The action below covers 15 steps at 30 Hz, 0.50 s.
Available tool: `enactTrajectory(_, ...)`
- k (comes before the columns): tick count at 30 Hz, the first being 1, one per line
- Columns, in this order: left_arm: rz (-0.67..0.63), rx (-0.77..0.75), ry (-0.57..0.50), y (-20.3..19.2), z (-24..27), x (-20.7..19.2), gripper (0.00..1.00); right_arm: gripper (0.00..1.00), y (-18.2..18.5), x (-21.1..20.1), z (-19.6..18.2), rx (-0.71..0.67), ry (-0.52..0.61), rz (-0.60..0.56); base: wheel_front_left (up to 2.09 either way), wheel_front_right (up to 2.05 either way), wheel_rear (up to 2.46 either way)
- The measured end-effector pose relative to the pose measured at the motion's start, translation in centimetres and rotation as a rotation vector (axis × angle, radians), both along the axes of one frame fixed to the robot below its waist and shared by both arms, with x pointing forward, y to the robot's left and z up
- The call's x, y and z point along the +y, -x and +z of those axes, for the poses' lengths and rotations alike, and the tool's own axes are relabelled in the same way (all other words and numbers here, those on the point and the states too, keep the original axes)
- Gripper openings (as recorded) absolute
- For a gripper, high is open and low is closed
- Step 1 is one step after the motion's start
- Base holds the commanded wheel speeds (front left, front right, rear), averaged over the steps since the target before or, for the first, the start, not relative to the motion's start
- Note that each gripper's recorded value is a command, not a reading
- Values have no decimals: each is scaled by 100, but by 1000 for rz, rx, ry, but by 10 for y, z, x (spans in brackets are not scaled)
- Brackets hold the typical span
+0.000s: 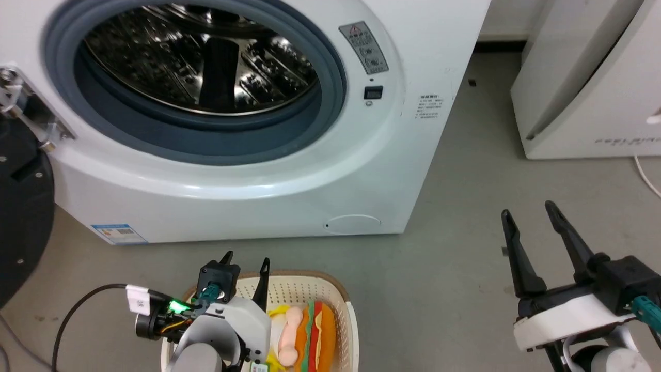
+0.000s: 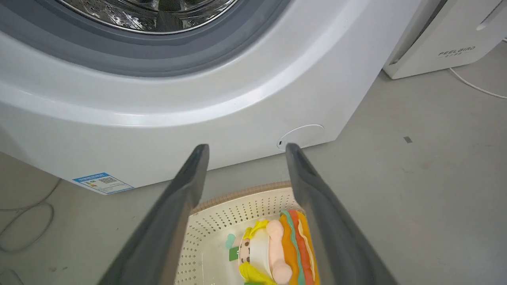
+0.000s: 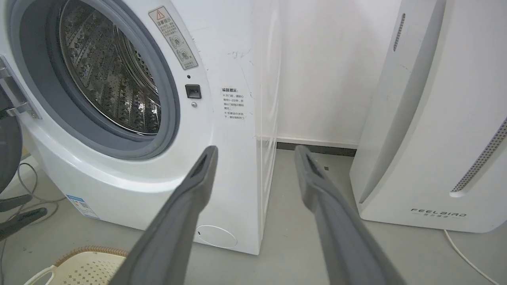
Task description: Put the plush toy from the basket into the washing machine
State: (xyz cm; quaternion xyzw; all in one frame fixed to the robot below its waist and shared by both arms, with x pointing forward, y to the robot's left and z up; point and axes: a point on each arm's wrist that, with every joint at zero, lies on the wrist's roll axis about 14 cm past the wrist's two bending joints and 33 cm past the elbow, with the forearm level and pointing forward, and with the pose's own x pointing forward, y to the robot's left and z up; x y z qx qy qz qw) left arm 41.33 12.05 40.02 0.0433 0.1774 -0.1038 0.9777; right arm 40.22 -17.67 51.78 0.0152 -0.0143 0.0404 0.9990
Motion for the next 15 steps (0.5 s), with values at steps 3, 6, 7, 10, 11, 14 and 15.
enactTrajectory(3, -16, 50, -10, -2, -15, -2, 100, 100, -6, -2, -3, 0, 1, -6, 0, 0, 0)
enactTrajectory(6, -29, 109, -21, -3, -33, -4, 100, 100, -11, -4, -8, 8, 0, -10, 0, 0, 0)
enactTrajectory(7, -33, 129, -25, -3, -38, -5, 100, 100, -13, -4, -9, 7, -2, -12, 0, 0, 0)
enactTrajectory(10, -43, 185, -23, -3, -55, -8, 100, 100, -21, -6, -12, 8, -4, -15, 0, 0, 0)
enactTrajectory(11, -46, 204, -23, -4, -61, -9, 100, 100, -24, -6, -13, 7, -4, -17, 0, 0, 0)
enactTrajectory(14, -63, 252, -27, -5, -77, -13, 100, 100, -31, -8, -19, 11, -6, -21, 0, 0, 0)
enactTrajectory(15, -71, 270, -28, -5, -83, -15, 100, 100, -34, -8, -20, 10, -6, -23, 0, 0, 0)
